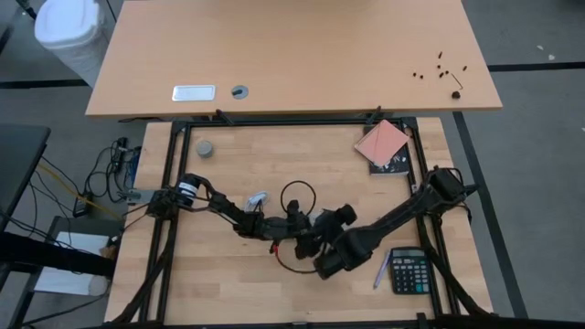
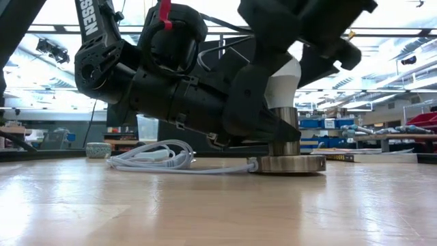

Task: Screw lightbulb
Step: Remove the white lightbulb from the gold lamp

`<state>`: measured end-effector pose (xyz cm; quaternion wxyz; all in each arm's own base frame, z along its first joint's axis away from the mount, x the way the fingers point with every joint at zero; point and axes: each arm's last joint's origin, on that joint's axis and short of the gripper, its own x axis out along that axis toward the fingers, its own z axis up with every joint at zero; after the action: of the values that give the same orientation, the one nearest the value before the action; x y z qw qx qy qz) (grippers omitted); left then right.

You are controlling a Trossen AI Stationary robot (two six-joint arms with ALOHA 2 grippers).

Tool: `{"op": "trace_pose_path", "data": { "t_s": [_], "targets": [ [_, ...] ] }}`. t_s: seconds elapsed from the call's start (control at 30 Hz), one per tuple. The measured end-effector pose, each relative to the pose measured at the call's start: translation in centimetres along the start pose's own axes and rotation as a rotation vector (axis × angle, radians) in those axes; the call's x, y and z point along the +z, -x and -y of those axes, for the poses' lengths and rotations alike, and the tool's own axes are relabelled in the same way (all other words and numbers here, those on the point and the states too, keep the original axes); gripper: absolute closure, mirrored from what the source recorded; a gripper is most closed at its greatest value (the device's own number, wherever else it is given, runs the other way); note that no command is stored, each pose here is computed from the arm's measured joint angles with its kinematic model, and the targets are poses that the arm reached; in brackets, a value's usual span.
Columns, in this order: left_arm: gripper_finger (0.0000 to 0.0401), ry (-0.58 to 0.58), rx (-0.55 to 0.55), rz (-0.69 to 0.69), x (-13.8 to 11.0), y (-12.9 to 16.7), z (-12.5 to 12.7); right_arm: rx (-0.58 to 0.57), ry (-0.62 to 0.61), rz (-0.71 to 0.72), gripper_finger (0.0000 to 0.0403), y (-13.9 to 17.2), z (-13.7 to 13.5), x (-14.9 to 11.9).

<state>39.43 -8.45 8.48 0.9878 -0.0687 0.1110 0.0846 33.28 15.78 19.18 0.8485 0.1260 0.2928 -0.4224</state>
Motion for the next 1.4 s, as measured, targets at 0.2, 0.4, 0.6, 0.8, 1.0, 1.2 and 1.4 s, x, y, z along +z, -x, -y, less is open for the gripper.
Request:
{"op": "trace_pose_path", "data": {
  "t_s": [0.2, 0.4, 0.6, 0.8, 1.0, 1.2, 1.4],
  "targets": [
    [0.0217, 0.008, 0.006, -0.01, -0.1, 0.0, 0.0, 0.001, -0.026, 0.108, 0.0062, 0.9, 0.5, -2.2],
    [0.0217, 0.003, 0.01, -0.015, -0.1, 0.0, 0.0, 0.036, -0.006, 0.169, 0.0069, 0.4, 1.0, -4.6],
    [0.0217, -0.007, 0.031, -0.012, -0.1, 0.0, -0.2, 0.056, -0.007, 0.373, 0.0078, -0.1, 1.5, -6.6],
    [0.0217, -0.009, 0.034, -0.011, -0.1, 0.0, -0.2, 0.052, -0.006, 0.43, 0.009, -1.5, 1.9, -7.2],
    [0.0217, -0.009, 0.034, -0.011, -0.1, 0.0, -0.2, 0.066, -0.006, 0.47, 0.0097, -2.3, 1.7, -7.1],
    [0.0217, -0.009, 0.042, -0.012, -0.2, 0.0, -0.2, 0.053, 0.004, 0.493, 0.0111, -2.5, 1.9, -7.2],
    [0.0217, -0.019, 0.065, -0.023, -0.3, 0.0, -0.3, 0.073, 0.0, 0.463, 0.0123, -3.1, 2.2, -7.4]
  ]
}}
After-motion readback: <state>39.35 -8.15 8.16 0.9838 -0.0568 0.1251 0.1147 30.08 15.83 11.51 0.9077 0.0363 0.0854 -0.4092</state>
